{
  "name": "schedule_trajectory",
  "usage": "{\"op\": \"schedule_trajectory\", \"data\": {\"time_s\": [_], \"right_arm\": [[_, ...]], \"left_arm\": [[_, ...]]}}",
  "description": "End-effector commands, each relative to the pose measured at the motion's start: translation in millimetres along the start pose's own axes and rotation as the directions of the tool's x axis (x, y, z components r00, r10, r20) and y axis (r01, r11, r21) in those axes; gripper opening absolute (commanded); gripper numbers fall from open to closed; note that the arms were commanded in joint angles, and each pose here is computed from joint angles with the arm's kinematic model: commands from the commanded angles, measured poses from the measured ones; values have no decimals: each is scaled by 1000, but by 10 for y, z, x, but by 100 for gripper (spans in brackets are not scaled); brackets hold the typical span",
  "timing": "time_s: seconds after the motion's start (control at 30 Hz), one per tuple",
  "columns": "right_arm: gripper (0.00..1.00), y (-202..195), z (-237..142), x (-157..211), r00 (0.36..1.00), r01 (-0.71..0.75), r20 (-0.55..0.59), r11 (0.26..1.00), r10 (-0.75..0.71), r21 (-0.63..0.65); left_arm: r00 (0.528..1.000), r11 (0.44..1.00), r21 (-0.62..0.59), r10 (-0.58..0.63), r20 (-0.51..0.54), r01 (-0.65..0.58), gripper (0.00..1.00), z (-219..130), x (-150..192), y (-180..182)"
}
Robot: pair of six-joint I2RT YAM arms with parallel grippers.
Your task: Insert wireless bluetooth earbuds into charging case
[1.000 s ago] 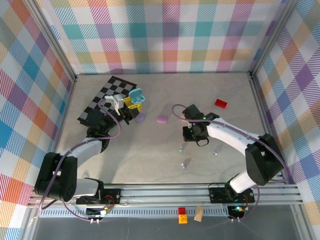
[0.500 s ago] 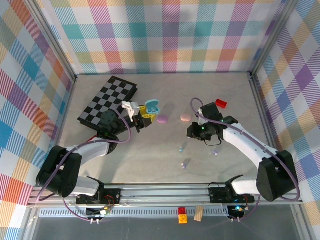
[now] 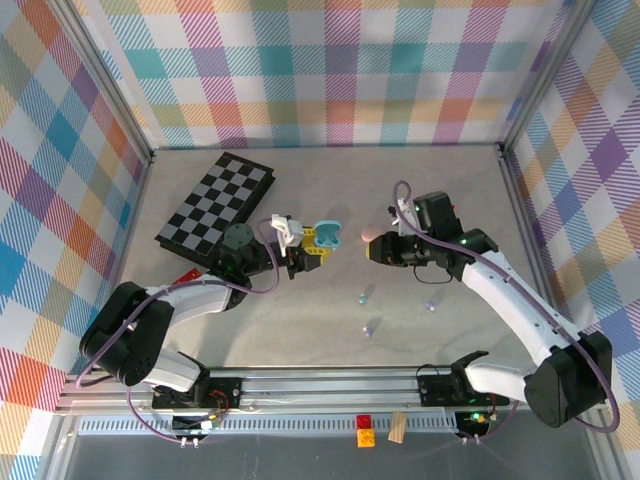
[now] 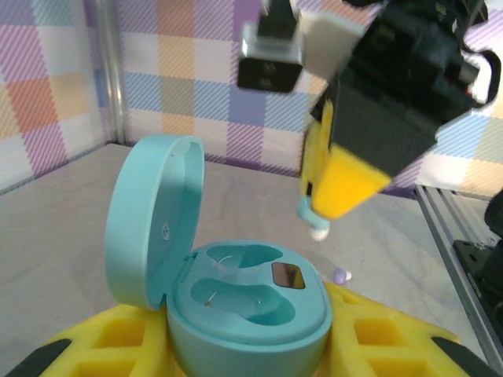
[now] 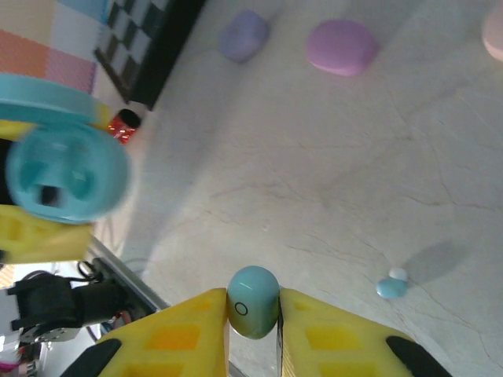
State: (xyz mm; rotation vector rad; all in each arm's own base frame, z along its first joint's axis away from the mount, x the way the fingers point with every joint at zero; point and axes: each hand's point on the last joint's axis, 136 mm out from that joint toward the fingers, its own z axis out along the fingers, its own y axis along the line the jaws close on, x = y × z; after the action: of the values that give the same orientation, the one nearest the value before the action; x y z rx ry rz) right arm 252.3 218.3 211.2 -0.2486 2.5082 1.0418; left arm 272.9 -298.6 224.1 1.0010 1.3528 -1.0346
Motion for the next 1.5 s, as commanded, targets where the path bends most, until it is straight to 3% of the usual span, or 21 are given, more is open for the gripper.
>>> {"op": "schedule_trajectory", "data": {"time_s": [0.0,0.37,1.13,1.27,1.47], "right_arm": [[20,342,-140,-44,995,101,14,990,-100,-97],[19,724,-100,-97,981,193,11,963,-195,-188],[20,544,51,-9,980,183,-51,975,-190,-125],[35,572,26,-44,980,191,-31,973,-196,-129],[44,599,-137,-35,970,242,34,964,-239,-115]], "left_arm": [[996,993,83,85,12,-86,34,96,-128,-176],[994,980,168,110,3,-109,34,184,-168,-368],[996,983,166,81,28,-85,35,222,-264,-377],[997,983,165,74,33,-79,35,230,-270,-369],[997,987,147,63,39,-68,35,216,-250,-305]]}}
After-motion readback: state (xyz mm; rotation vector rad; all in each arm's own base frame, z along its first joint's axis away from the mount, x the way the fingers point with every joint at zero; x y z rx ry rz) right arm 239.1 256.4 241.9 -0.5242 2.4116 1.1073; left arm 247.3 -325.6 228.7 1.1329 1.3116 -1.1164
